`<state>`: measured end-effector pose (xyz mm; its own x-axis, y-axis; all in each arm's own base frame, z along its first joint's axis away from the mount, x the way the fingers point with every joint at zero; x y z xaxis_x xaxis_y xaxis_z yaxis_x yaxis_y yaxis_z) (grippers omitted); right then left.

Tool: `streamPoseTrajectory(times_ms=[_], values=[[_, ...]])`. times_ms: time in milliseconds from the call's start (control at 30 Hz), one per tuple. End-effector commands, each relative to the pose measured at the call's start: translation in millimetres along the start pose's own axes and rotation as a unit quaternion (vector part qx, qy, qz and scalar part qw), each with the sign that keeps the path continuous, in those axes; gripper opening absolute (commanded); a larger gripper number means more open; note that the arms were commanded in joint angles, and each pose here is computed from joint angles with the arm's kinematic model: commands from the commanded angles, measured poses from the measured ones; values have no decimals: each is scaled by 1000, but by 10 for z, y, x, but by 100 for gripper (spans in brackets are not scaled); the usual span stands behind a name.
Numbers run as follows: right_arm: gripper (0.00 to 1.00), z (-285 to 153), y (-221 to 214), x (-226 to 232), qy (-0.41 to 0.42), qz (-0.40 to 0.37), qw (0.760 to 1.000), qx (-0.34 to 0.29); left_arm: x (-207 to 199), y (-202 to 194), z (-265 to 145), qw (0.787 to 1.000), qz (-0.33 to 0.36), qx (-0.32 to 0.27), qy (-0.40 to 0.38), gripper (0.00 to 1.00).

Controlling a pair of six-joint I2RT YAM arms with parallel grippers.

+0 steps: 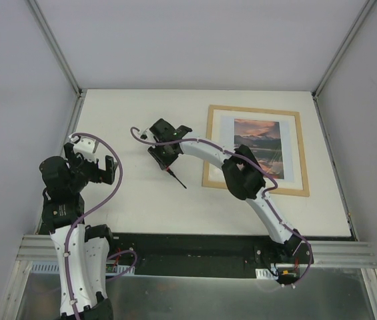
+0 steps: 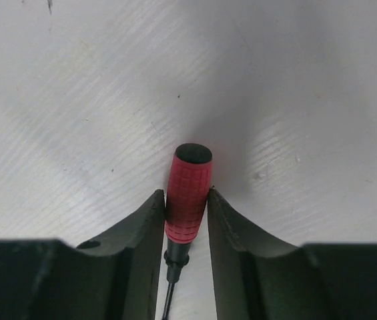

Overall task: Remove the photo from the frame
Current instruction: Pick up the screwdriver from the center of the board.

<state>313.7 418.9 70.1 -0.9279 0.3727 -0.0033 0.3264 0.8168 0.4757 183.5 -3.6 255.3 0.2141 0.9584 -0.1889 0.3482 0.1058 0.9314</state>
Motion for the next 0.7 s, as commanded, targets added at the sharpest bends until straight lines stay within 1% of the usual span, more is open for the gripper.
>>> streamPoseTrajectory(times_ms=[0,100,167,300,400,533,567,667], values=[[23,-91,49,50,-13,-6,1000,4,-34,52,-14,1000,1,-17,-14,99],[8,-180,41,67,-14,-10,1000,2,-28,44,-11,1000,-1,-16,-13,99],[1,-284,51,85,-11,-13,1000,-3,-26,48,-14,1000,-1,-17,-13,99],[1,-665,89,128,-5,-36,999,-20,-30,46,-19,1000,-1,-18,-14,99],[1,-1028,-43,193,6,-63,998,-19,-38,42,-19,1000,-1,-18,-17,99],[1,-1524,-414,264,18,-118,993,-21,-48,35,-11,1000,1,-16,-24,99],[1,-1735,-501,279,15,-147,989,-33,-44,27,-5,1000,-1,-15,-24,99],[1,-1977,-980,321,21,-192,981,-24,-44,22,11,1000,-4,-11,-28,99]])
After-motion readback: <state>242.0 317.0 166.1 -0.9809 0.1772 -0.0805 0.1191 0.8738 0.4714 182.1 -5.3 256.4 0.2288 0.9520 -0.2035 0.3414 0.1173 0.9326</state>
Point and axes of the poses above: each gripper's point midway between its finger pads, its own z axis out along the fingers, its own x axis along the line the jaws close on, y = z × x, the point moved 5 cm from there along -z, back along the fingers, and after that the axes turned 14 degrees about -z, right-handed, at the moved point
